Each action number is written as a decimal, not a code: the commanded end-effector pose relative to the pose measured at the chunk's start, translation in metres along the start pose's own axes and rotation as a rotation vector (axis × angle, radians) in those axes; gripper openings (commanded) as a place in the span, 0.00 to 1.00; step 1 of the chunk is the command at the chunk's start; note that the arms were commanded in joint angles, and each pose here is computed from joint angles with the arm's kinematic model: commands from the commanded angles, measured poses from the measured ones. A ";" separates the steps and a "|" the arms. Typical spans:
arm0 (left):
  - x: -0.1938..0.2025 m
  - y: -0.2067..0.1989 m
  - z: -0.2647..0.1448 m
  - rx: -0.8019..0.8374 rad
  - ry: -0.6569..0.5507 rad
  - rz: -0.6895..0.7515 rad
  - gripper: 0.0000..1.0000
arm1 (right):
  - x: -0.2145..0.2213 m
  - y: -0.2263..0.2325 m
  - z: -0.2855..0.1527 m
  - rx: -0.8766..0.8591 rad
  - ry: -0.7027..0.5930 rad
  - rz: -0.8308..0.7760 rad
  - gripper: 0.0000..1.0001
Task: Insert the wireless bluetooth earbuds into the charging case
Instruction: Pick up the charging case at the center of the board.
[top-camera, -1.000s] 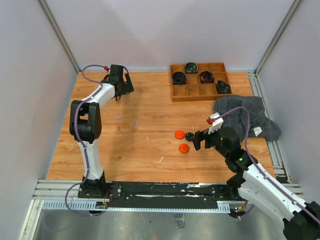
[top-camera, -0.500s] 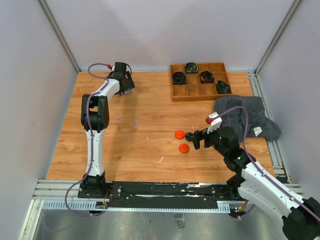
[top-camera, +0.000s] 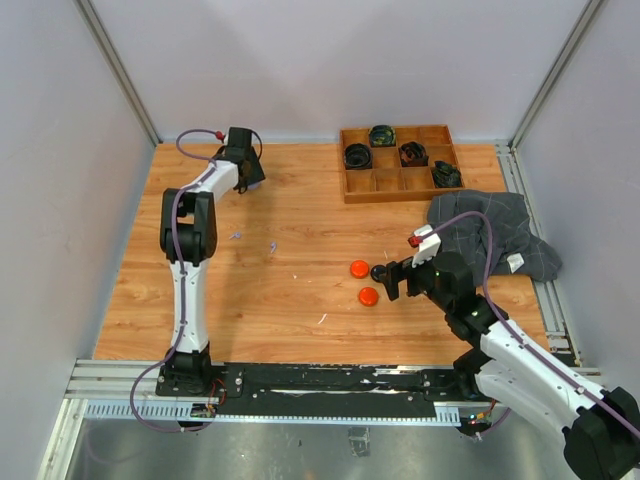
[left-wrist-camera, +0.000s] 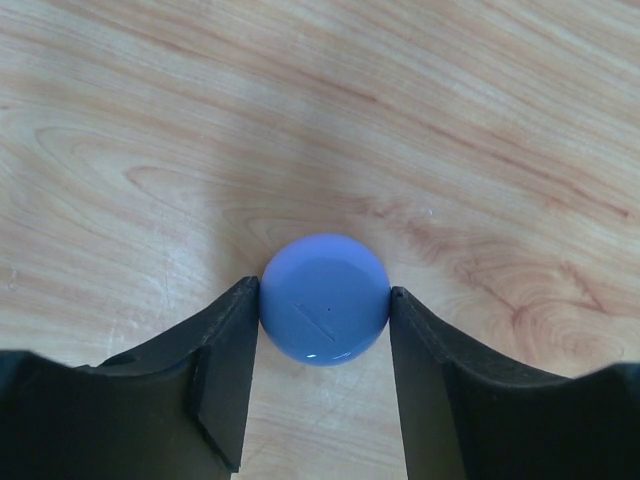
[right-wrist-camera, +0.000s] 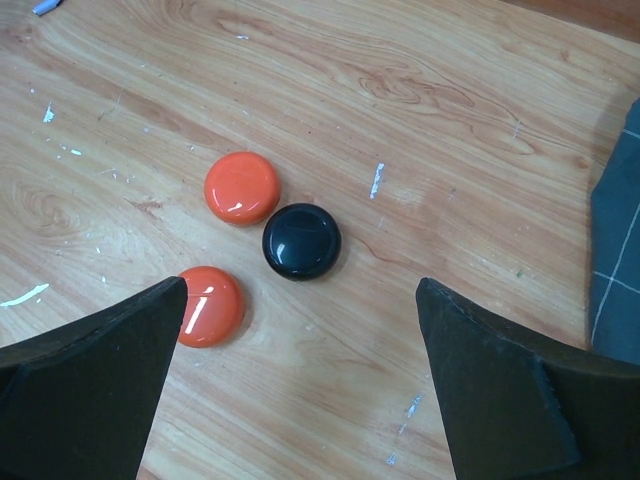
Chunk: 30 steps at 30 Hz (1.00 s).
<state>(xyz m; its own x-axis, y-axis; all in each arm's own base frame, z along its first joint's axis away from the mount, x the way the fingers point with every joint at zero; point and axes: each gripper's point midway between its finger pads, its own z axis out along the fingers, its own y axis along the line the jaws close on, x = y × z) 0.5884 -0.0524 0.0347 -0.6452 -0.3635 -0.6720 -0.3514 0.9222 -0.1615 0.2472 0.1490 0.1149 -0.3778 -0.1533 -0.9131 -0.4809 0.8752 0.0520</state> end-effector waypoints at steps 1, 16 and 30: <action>0.005 -0.005 -0.024 0.067 0.027 0.066 0.42 | -0.015 0.001 -0.001 -0.017 -0.040 -0.009 0.98; 0.053 -0.037 -0.162 0.280 -0.048 0.515 0.45 | -0.046 0.060 0.002 -0.345 -0.024 0.014 0.98; 0.083 -0.085 -0.302 0.654 -0.372 1.031 0.40 | -0.077 0.080 0.001 -0.445 -0.072 0.089 0.98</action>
<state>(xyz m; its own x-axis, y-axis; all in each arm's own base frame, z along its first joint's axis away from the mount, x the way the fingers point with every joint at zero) 0.3739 -0.1806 0.1787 -0.3974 0.4246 -0.8135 0.5477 0.8210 0.1610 0.2340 0.2246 0.1627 -0.4276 -0.0997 -0.8985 -0.7225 0.6351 0.2734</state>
